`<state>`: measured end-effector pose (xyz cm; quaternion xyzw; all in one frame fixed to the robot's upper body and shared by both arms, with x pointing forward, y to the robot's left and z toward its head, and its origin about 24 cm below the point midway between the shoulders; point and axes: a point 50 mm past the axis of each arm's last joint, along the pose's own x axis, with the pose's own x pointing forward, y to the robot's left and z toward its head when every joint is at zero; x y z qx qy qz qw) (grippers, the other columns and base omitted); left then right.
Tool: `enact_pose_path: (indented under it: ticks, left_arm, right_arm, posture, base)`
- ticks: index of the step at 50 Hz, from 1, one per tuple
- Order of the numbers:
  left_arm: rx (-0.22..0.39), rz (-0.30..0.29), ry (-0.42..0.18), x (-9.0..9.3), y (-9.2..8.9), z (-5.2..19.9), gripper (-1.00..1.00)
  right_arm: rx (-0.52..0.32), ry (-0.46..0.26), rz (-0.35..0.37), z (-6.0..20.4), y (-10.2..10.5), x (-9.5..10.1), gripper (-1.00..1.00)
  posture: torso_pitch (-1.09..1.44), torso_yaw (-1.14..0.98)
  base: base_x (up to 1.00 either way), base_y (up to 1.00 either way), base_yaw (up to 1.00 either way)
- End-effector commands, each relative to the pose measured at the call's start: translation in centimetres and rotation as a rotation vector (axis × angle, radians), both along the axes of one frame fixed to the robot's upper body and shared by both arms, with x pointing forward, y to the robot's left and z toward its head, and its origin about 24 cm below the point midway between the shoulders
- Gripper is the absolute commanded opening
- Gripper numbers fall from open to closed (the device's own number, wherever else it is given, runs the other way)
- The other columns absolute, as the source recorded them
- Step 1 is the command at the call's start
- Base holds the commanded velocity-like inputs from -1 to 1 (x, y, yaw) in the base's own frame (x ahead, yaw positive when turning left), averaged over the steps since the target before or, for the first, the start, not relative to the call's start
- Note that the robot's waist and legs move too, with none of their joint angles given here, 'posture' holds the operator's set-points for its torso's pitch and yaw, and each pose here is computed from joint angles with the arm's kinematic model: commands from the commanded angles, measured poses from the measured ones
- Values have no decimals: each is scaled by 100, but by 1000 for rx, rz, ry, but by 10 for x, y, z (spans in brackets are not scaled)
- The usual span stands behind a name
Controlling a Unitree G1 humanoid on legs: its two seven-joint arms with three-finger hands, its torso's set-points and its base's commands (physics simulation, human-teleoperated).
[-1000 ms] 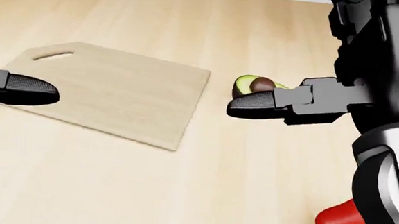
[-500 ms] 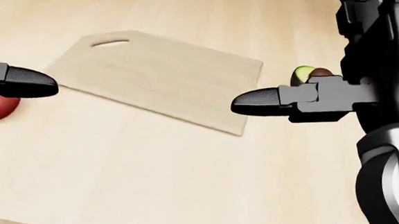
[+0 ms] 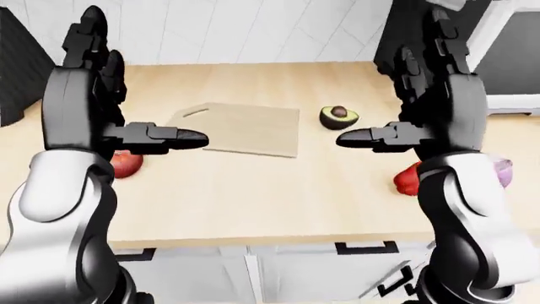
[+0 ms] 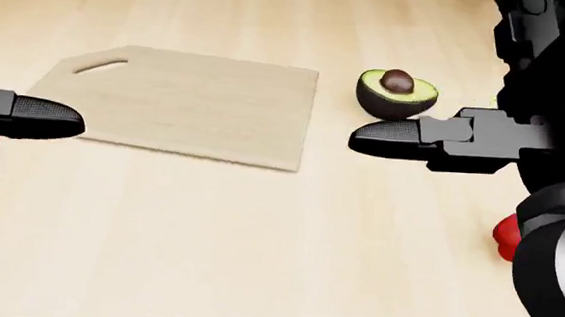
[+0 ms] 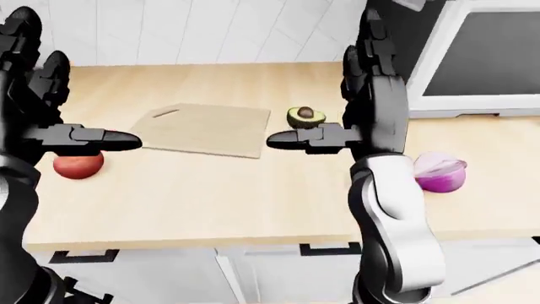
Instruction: Place the avocado, onion, tomato and bell pepper on the cutting board.
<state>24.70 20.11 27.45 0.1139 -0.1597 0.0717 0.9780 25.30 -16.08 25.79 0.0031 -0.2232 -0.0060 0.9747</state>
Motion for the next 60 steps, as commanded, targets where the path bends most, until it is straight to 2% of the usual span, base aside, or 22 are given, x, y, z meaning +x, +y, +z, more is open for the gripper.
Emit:
enact_pose_path:
  ticks: [1, 2, 7, 8, 12, 14, 19, 21, 22, 23, 24, 26, 32, 33, 41, 47, 48, 52, 60]
  left_arm:
    - [20, -10, -69, -3, -2, 12, 100]
    - [21, -11, -69, -3, -3, 12, 100]
    - [22, -9, -69, -4, -2, 11, 100]
    - [23, -9, -70, -4, -2, 11, 100]
    - [21, -7, -68, -3, -3, 10, 100]
    - [21, -6, -66, -3, -2, 9, 100]
    - [20, 1, -56, -3, -1, 6, 100]
    - [17, 25, -37, -2, 2, 1, 100]
    - [11, 56, -13, 0, 6, -3, 100]
    - [28, 60, -9, 0, 7, -4, 100]
    - [27, 89, 11, 2, 10, -7, 100]
    - [104, 146, 56, 4, 15, -13, 100]
    - [158, 202, 108, 0, 23, -21, 100]
    - [145, 201, 112, 0, 24, -22, 100]
    - [200, 314, 172, -3, 40, -28, 100]
    - [208, 347, 214, -3, 51, -41, 100]
    - [220, 373, 227, -5, 55, -43, 100]
    - [237, 409, 248, -9, 63, -52, 100]
    - [242, 438, 295, -13, 72, -69, 100]
  right_arm:
    - [3, -90, 2, 14, 1, -7, 100]
    - [-35, -83, -21, 13, 1, -6, 100]
    - [-34, -79, -14, 12, 3, -4, 100]
    - [-87, -62, -14, 10, 5, -3, 100]
    - [-96, -66, -9, 8, 7, -2, 100]
    - [-50, -84, -3, 9, 5, -3, 100]
    - [-55, -78, -8, 8, 4, -4, 100]
    - [-54, -80, -8, 8, 4, -4, 100]
    - [-52, -83, -7, 9, 4, -5, 100]
    - [-53, -84, -8, 9, 4, -5, 100]
    - [-52, -83, -7, 8, 4, -5, 100]
    - [-50, -84, -4, 9, 5, -5, 100]
    - [-50, -84, -3, 8, 5, -5, 100]
    - [-49, -84, -2, 8, 5, -5, 100]
    - [-55, -82, 2, 9, 6, -3, 100]
    - [-57, -84, 0, 11, 5, -6, 100]
    - [-57, -85, -1, 11, 5, -6, 100]
    - [-55, -83, -1, 9, 5, -7, 100]
    - [-61, -79, -4, 8, 5, -10, 100]
  posture:
    - [0, 0]
    - [0, 0]
    - [0, 0]
    - [0, 0]
    - [0, 0]
    - [0, 0]
    - [0, 0]
    - [0, 0]
    - [0, 0]
    - [0, 0]
    - [0, 0]
    - [0, 0]
    - [0, 0]
    - [0, 0]
    - [0, 0]
    - [0, 0]
    - [0, 0]
    - [0, 0]
    - [0, 0]
  base:
    - [0, 0, -26]
    - [0, 0, 0]
    - [0, 0, 0]
    - [0, 0, 0]
    - [9, 28, 0]
    - [7, 34, 0]
    - [0, 0, 0]
    - [0, 0, 0]
    - [0, 0, 0]
    - [0, 0, 0]
    - [0, 0, 0]
    - [0, 0, 0]
    - [0, 0, 0]
    - [0, 0, 0]
    - [0, 0, 0]
    - [0, 0, 0]
    - [0, 0, 0]
    - [0, 0, 0]
    - [0, 0, 0]
